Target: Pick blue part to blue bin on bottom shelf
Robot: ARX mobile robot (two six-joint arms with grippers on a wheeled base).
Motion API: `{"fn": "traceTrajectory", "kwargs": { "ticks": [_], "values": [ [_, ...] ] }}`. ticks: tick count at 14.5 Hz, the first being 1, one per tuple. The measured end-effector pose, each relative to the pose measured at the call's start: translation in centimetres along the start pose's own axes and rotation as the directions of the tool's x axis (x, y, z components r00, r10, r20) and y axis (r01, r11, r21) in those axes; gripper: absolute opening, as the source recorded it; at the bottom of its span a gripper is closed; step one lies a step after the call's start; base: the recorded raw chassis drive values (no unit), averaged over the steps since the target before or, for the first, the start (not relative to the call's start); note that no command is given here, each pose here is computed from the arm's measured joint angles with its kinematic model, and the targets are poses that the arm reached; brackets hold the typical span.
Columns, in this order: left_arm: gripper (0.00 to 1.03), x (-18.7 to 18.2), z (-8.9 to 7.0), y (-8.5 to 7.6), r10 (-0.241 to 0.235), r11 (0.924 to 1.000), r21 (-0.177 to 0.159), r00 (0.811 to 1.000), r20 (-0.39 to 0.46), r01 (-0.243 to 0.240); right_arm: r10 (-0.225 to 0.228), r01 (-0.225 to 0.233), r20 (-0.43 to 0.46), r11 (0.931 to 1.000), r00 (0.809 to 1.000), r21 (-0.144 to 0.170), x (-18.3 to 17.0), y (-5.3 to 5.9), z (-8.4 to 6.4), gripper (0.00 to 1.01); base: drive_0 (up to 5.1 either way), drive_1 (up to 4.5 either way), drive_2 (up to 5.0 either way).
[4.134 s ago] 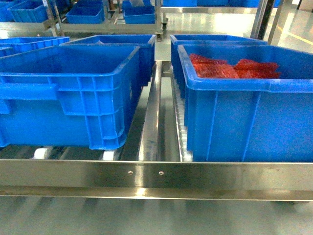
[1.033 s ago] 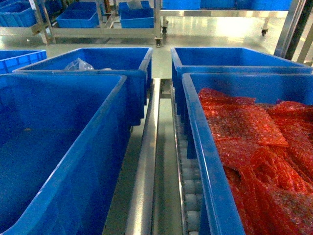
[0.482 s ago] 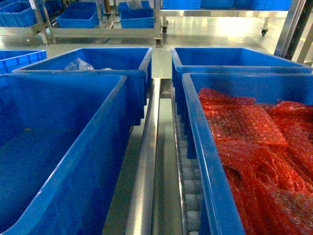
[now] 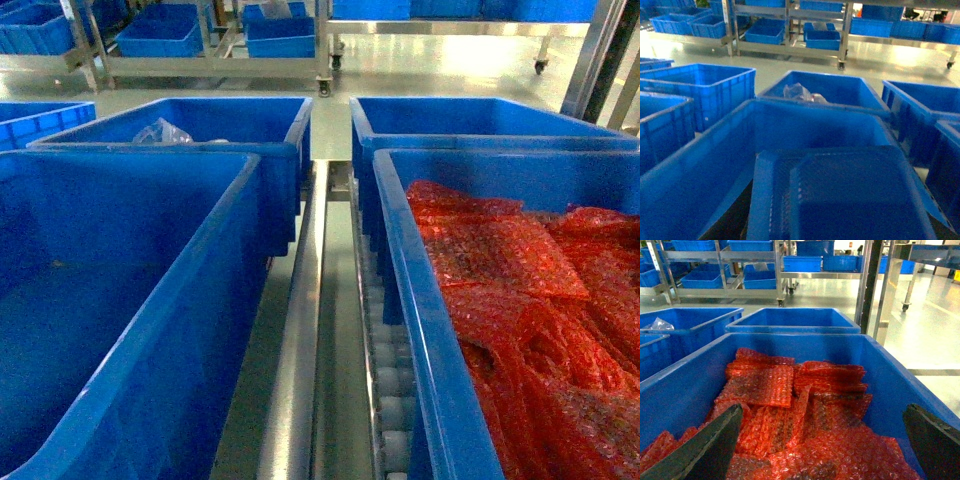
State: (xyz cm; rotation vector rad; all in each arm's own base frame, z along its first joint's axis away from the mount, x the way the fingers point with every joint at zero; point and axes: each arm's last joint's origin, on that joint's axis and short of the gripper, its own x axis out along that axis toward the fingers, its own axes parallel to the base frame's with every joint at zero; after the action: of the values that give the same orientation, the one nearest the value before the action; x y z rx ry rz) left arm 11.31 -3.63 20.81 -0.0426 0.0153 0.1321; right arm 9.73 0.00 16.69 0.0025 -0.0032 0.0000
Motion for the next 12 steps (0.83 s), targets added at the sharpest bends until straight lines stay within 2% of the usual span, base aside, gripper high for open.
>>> {"fn": "traceTrajectory", "kwargs": {
  "ticks": [1,2,3,4,6,9,10,11,12],
  "values": [
    [0.43,2.0,1.0,-0.4,0.0,1.0,-0.009,1.0,0.017,0.001,0.0,0.0,-0.002,1.0,1.0,0.0,0.0,0.0,0.0,0.98,0.0,0.0,0.0],
    [0.43,4.4,1.5,-1.0,-0.026,0.9996,-0.015,1.0,0.017,0.026,0.0,0.0,-0.002,1.0,1.0,0.0,0.0,0.0,0.0,0.98,0.0,0.0,0.0],
    [0.43,6.4,1.3,-2.0,-0.098,0.9946,-0.038,0.995,-0.022,0.097,0.0,0.0,-0.002,1.0,1.0,0.0,0.0,0.0,0.0,0.98,0.0,0.0,0.0],
    [0.51,7.8,0.7,-2.7,-0.152,0.9867,-0.068,0.986,-0.069,0.148,0.0,0.0,-0.001,1.0,1.0,0.0,0.0,0.0,0.0,0.98,0.0,0.0,0.0],
    [0.69,8.6,-1.4,-3.1,-0.167,0.9846,-0.083,0.968,-0.187,0.154,0.0,0.0,-0.002,1.0,1.0,0.0,0.0,0.0,0.0,0.98,0.0,0.0,0.0],
    [0.98,8.4,-1.0,-2.9,-0.161,0.9829,-0.115,0.974,-0.158,0.143,0.0,0.0,-0.002,1.0,1.0,0.0,0.0,0.0,0.0,0.98,0.0,0.0,0.0],
    [0.96,8.5,-1.0,-2.8,-0.152,0.9843,-0.106,0.983,-0.101,0.141,0.0,0.0,-0.002,1.0,1.0,0.0,0.0,0.0,0.0,0.98,0.0,0.0,0.0],
    [0.85,8.2,-1.3,-2.3,-0.143,0.9879,-0.066,0.989,-0.031,0.14,0.0,0.0,-0.002,1.0,1.0,0.0,0.0,0.0,0.0,0.98,0.0,0.0,0.0],
    [0.73,7.3,-1.8,-1.3,-0.129,0.9914,-0.019,0.992,-0.009,0.129,0.0,0.0,-0.002,1.0,1.0,0.0,0.0,0.0,0.0,0.98,0.0,0.0,0.0]
  ]
}}
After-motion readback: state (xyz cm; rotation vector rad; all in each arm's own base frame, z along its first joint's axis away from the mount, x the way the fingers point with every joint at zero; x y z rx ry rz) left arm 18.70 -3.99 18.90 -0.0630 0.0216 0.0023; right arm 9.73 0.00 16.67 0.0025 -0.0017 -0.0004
